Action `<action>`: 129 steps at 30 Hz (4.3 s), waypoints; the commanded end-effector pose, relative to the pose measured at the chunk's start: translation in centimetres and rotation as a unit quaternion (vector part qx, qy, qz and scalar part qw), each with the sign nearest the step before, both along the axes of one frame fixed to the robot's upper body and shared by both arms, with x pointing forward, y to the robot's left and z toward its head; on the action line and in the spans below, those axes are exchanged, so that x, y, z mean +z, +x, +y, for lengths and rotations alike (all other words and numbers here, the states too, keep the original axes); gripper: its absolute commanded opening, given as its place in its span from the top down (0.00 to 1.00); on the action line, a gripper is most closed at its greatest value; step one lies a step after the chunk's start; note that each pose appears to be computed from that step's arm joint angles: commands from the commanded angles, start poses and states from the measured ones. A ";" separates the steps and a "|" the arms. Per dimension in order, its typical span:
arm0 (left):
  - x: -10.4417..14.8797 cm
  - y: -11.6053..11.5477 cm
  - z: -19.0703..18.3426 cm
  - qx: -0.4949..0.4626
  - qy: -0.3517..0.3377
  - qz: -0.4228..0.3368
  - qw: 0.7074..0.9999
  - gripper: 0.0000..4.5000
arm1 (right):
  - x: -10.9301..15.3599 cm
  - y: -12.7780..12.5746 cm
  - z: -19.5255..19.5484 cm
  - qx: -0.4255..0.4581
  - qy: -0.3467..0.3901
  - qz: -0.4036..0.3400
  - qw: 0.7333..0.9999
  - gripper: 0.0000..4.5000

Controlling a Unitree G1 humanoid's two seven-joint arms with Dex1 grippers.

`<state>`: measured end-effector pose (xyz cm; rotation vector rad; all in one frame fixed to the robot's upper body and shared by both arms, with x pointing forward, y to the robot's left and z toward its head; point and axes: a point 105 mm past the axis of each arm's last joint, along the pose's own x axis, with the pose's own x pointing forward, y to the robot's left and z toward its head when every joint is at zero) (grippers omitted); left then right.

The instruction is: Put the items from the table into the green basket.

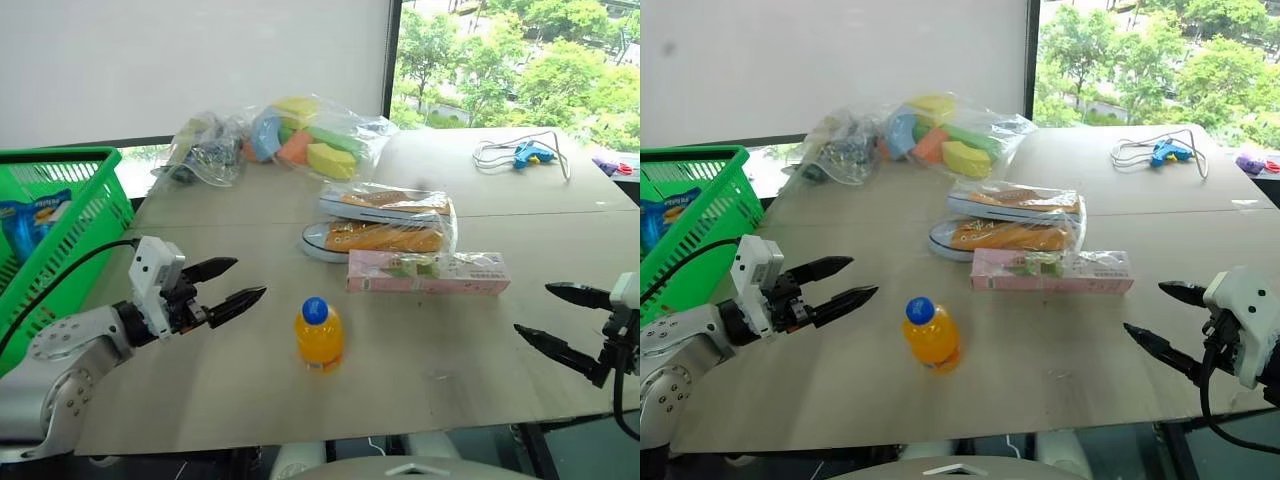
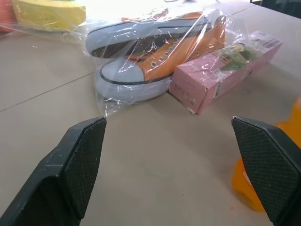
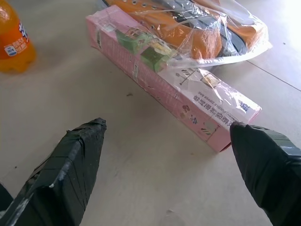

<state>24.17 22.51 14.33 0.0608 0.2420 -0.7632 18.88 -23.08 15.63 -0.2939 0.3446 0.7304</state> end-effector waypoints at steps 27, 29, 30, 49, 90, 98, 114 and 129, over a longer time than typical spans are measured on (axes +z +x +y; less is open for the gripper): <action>0.9 8.7 -5.0 0.010 0.137 -0.059 0.989 0.01 | 2.3 1.6 5.9 0.114 0.029 -0.130 0.984 0.00; 0.3 10.0 -5.4 0.004 0.156 -0.051 0.986 0.01 | 2.4 1.5 6.2 0.113 0.024 -0.136 0.984 0.00; 0.2 10.7 -5.6 -0.001 0.168 -0.055 0.984 0.01 | 2.3 1.5 6.3 0.112 0.021 -0.137 0.984 0.00; -6.8 17.0 -8.6 -0.115 0.328 0.003 0.938 0.64 | 2.4 0.9 7.7 0.081 0.018 -0.137 0.987 0.00; -1.9 14.0 -6.6 -0.115 0.295 -0.142 0.938 0.01 | 2.6 2.8 8.6 0.120 0.023 -0.137 0.983 0.00; -5.3 15.4 -8.0 -0.201 0.417 -0.142 0.875 0.01 | 2.6 1.8 8.6 0.097 0.018 -0.137 0.986 0.00; -9.0 16.7 -9.6 -0.224 0.451 -0.066 0.861 0.48 | 2.6 1.4 8.7 0.076 0.020 -0.142 0.987 0.00; -0.6 17.3 -4.6 -0.053 0.243 -0.125 0.960 0.96 | 3.2 1.5 9.2 0.118 0.011 -0.149 0.982 0.00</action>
